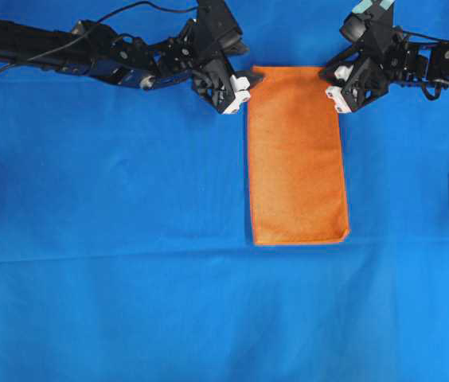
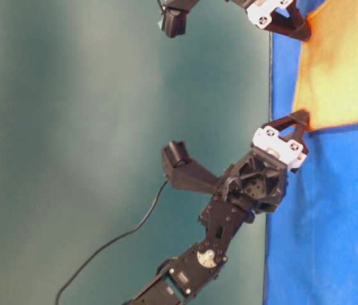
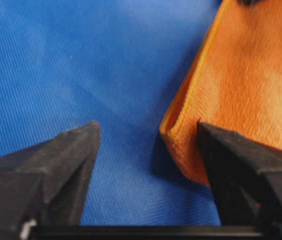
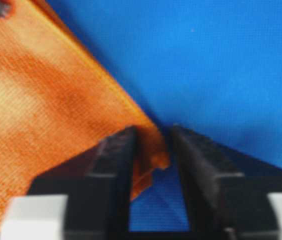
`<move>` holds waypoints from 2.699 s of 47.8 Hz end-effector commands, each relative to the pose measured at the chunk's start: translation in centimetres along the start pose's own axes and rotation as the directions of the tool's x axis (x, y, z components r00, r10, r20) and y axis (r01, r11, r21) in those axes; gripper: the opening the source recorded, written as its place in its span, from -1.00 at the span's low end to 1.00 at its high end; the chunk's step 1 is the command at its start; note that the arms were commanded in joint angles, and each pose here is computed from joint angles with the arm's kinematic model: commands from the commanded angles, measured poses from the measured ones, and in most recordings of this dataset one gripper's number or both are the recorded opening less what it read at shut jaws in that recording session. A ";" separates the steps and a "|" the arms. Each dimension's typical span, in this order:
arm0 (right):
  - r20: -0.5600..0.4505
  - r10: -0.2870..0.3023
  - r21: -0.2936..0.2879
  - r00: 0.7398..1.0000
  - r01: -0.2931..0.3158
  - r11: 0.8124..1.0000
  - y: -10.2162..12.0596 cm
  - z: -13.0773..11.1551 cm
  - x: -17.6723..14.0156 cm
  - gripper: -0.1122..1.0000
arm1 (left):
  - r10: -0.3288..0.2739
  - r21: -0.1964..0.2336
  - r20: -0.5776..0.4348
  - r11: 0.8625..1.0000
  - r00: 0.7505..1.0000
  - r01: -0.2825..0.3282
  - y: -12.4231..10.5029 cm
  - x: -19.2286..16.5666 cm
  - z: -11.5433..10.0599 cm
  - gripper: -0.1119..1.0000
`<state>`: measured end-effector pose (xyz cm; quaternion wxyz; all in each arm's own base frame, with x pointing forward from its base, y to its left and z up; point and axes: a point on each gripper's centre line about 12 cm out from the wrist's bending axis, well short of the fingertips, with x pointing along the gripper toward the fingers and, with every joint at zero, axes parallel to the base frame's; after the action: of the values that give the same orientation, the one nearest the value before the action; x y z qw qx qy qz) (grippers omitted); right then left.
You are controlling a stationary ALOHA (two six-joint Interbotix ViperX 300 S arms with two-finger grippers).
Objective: Fold the orange towel.
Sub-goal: 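Move both grippers to the far end corners and grasp them, then fold the far half of the towel toward the near edge with both grippers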
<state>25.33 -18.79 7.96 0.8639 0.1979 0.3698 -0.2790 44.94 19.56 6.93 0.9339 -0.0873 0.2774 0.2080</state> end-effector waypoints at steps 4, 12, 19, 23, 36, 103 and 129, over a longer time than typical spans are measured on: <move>-0.001 0.017 -0.014 1.000 -0.017 1.000 0.8 -0.1 0.0 -0.54 | 0.000 0.002 -0.018 1.000 1.000 0.000 0.0 0.1 0.6 0.11; -0.001 0.026 -0.022 1.000 -0.026 0.999 1.2 -0.1 0.0 -0.71 | -0.001 0.012 -0.018 1.000 1.000 0.001 -0.1 0.0 0.6 -0.61; -0.003 0.025 -0.018 1.000 -0.025 1.000 1.2 -0.2 0.0 -0.71 | -0.008 0.021 -0.016 1.000 1.000 0.008 -0.5 0.1 0.7 -0.76; 0.002 0.025 -0.020 1.000 -0.025 0.999 1.2 0.0 -0.1 -0.71 | -0.009 0.020 -0.011 1.000 1.000 0.009 -0.5 -0.2 1.0 -0.76; 0.063 0.018 -0.029 0.998 -0.016 0.999 1.3 1.7 -1.9 -0.71 | -0.018 0.032 0.042 0.999 0.999 0.016 -0.9 -2.4 4.0 -0.76; -0.050 0.249 -0.171 0.967 -0.254 0.952 13.5 -4.2 -10.3 -0.71 | -0.312 0.262 -0.102 0.908 0.945 0.328 -17.5 -10.5 1.3 -0.76; -0.183 0.271 -0.200 0.945 -0.306 0.931 17.2 -7.1 -8.6 -0.71 | -0.365 0.307 -0.174 0.862 0.915 0.403 -21.5 -10.4 -2.4 -0.76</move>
<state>26.91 0.86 11.56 0.8766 0.1706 0.4397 -0.0957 44.88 -3.29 10.39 0.9338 0.0056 0.3563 -0.0306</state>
